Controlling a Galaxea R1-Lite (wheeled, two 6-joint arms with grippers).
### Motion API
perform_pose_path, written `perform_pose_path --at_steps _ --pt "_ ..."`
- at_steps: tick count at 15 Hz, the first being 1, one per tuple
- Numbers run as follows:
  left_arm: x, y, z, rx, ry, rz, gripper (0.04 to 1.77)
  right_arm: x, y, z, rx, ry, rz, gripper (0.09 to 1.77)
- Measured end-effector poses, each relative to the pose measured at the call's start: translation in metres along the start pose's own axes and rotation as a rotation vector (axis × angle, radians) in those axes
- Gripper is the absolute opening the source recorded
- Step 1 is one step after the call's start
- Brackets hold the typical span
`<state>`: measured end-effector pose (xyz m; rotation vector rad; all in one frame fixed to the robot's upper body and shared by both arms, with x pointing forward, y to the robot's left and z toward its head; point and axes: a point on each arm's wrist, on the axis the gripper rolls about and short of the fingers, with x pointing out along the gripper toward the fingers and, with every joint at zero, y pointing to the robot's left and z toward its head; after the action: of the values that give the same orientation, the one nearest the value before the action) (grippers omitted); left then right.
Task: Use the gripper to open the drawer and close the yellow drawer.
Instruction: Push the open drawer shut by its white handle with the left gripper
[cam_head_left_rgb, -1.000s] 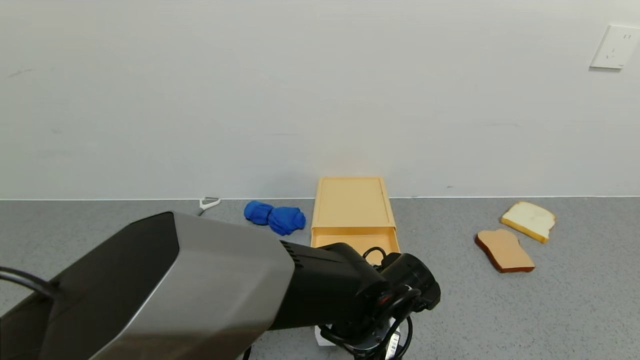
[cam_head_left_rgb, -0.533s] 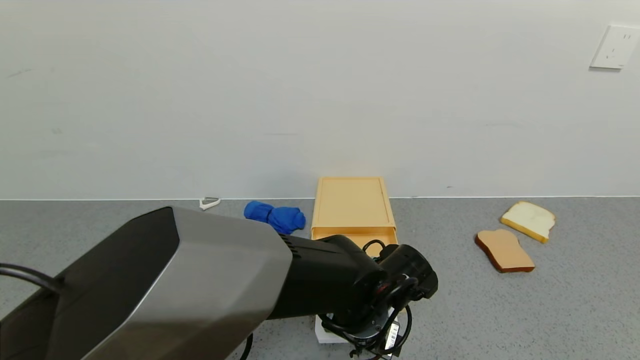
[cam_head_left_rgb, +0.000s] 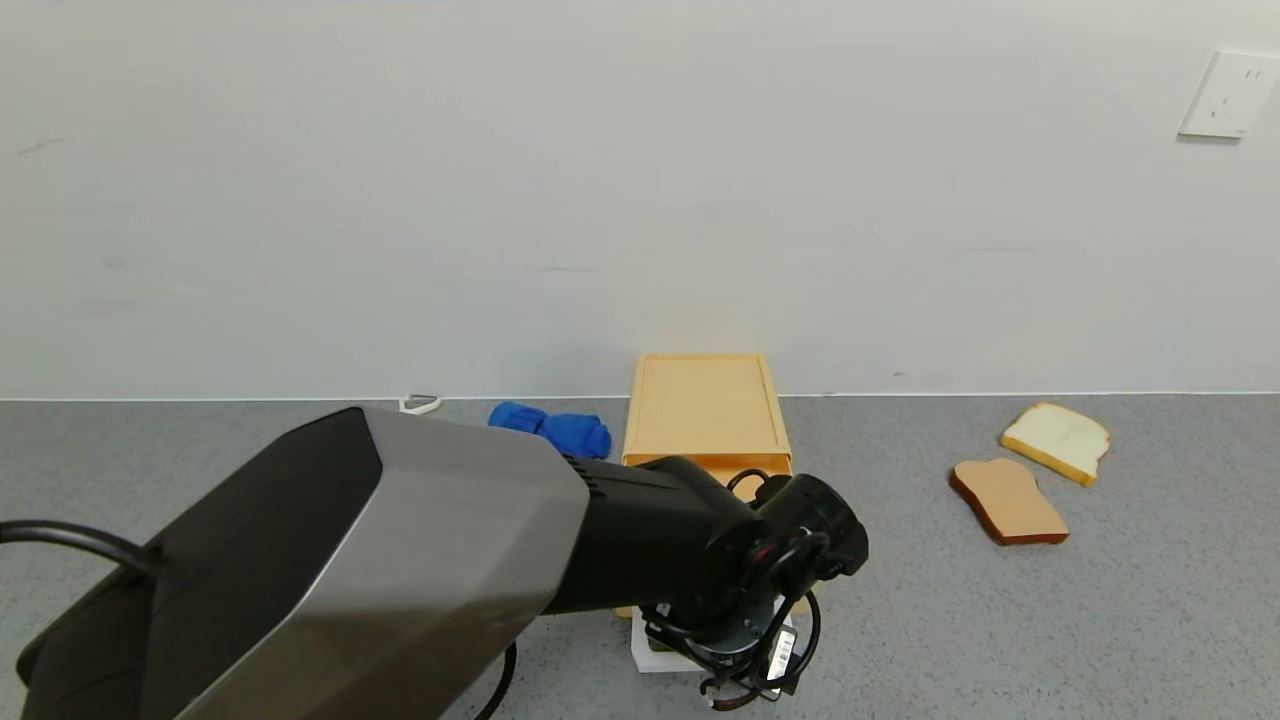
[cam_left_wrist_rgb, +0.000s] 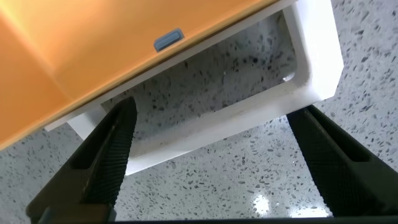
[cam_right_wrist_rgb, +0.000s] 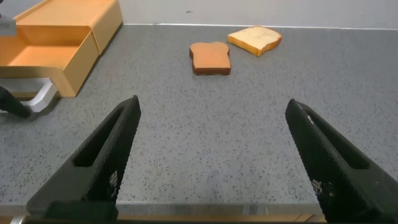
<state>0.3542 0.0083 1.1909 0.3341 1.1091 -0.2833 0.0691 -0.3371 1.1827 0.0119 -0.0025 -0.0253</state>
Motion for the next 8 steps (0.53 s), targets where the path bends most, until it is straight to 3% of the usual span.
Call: perform_pose_path --at_steps 8 --pt "0.003 0.013 0.015 0.014 -0.028 0.01 1.72 0.0 0.0 0.0 0.0 0.0 0.0 1.71"
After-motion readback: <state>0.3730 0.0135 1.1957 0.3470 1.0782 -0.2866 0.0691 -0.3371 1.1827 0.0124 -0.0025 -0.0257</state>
